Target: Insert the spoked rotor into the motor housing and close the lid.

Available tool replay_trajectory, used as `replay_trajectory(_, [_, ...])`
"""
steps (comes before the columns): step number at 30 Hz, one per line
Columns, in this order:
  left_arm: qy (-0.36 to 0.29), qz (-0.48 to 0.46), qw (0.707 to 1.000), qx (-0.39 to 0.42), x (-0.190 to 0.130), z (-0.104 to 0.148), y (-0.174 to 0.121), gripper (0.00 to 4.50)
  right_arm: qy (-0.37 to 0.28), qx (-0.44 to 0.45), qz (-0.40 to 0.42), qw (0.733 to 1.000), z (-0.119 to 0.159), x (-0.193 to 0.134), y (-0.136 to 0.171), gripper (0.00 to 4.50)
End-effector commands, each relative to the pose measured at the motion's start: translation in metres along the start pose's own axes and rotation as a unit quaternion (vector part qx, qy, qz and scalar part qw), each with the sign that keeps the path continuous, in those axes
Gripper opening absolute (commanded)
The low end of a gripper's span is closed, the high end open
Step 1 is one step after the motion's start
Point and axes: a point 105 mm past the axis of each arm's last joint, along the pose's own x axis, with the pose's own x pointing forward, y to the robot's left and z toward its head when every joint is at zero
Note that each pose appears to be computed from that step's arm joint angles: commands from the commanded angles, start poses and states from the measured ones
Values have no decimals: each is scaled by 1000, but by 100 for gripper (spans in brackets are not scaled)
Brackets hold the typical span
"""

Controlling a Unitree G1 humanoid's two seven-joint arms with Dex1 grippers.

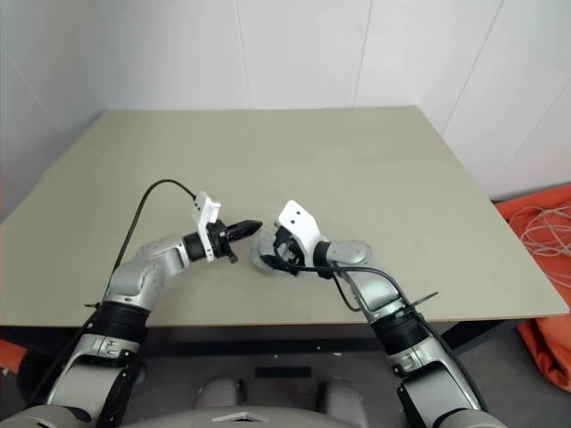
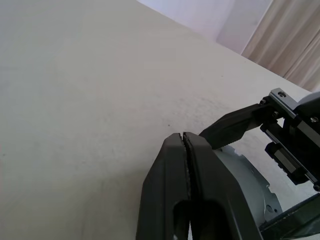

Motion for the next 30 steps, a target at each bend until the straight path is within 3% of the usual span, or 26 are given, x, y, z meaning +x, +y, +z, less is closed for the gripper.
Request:
replay_trajectory(1, [23, -28, 999, 15, 0, -3, -8, 2, 20, -1, -6, 1000, -8, 2, 0, 312])
replay_trajectory(13, [83, -48, 995, 24, 9, -22, -13, 2, 21, 0, -11, 1000, -9, 1, 0, 312])
replay_trajectory(23, [97, -44, 994, 27, 8, -27, -11, 2, 18, -2, -14, 1000, -7, -7, -4, 312])
replay_trajectory(27, [97, -44, 994, 26, 8, -28, -11, 0, 8, 0, -14, 1000, -2, -13, -7, 447])
replay_trajectory(30, [95, -45, 994, 25, 10, -28, -12, 0, -2, -1, -29, 1000, 4, -23, -16, 447])
